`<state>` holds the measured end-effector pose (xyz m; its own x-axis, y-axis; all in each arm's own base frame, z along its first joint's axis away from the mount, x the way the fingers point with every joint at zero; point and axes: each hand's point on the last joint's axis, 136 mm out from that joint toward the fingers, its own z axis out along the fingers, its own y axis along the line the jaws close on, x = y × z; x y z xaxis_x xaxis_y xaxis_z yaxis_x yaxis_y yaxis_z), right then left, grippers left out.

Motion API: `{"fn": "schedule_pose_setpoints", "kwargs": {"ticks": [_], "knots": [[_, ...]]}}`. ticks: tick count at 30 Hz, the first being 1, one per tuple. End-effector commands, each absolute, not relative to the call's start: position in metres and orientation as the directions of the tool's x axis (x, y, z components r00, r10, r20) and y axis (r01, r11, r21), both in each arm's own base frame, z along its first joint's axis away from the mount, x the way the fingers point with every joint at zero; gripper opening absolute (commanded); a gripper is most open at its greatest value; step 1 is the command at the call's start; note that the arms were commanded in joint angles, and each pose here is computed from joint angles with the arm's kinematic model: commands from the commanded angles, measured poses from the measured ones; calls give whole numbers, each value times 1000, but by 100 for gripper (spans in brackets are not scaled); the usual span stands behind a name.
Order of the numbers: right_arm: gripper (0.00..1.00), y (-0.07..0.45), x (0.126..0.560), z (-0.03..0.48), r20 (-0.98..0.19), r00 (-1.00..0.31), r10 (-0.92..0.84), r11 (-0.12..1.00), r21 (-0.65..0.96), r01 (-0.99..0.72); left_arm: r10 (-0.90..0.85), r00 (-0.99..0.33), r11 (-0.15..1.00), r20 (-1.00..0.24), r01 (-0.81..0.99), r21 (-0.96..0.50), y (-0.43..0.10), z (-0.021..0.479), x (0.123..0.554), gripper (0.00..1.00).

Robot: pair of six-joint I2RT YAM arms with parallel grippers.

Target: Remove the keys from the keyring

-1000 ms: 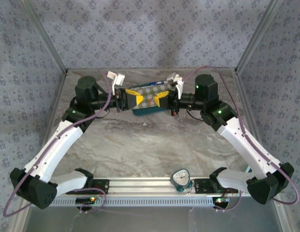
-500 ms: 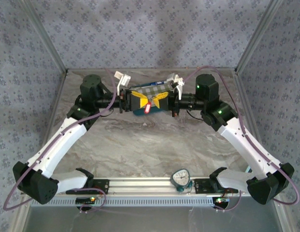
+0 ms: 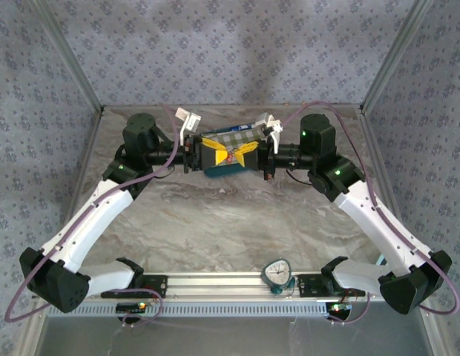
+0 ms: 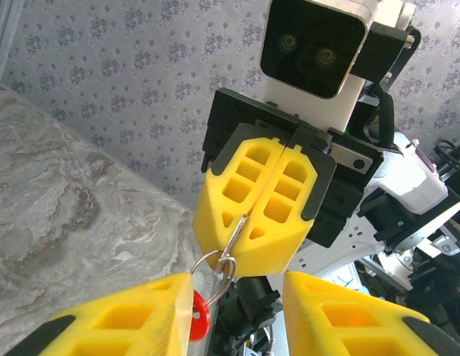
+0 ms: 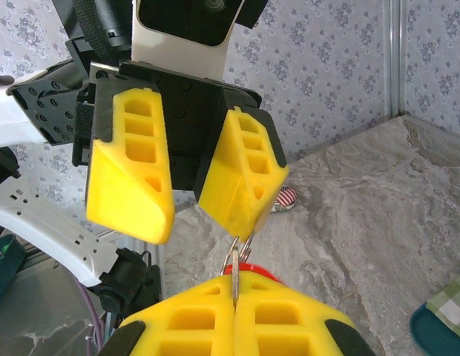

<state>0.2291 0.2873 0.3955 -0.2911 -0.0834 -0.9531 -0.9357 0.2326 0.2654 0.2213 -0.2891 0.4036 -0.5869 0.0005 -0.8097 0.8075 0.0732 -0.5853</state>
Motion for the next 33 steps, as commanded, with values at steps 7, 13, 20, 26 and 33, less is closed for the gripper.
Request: {"fn": "schedule_pose_setpoints", "kwargs": {"ticks": [7, 13, 20, 26, 33], "knots": [[0, 287, 214, 411, -966, -250, -68, 180, 235, -955, -30, -539, 87, -842, 838, -539, -277, 418, 218, 43], [0, 290, 211, 413, -968, -243, -64, 158, 231, -960, -15, -549, 56, -836, 834, -549, -283, 417, 216, 50], [0, 292, 210, 416, -969, -239, -65, 151, 227, -962, 1, -546, 31, -838, 837, -546, -289, 417, 212, 47], [0, 292, 211, 415, -968, -241, -65, 154, 229, -961, 8, -545, 22, -838, 838, -545, -290, 417, 209, 34], [0, 293, 211, 414, -968, -243, -66, 157, 230, -961, 17, -543, 11, -840, 840, -543, -292, 417, 207, 30]]}}
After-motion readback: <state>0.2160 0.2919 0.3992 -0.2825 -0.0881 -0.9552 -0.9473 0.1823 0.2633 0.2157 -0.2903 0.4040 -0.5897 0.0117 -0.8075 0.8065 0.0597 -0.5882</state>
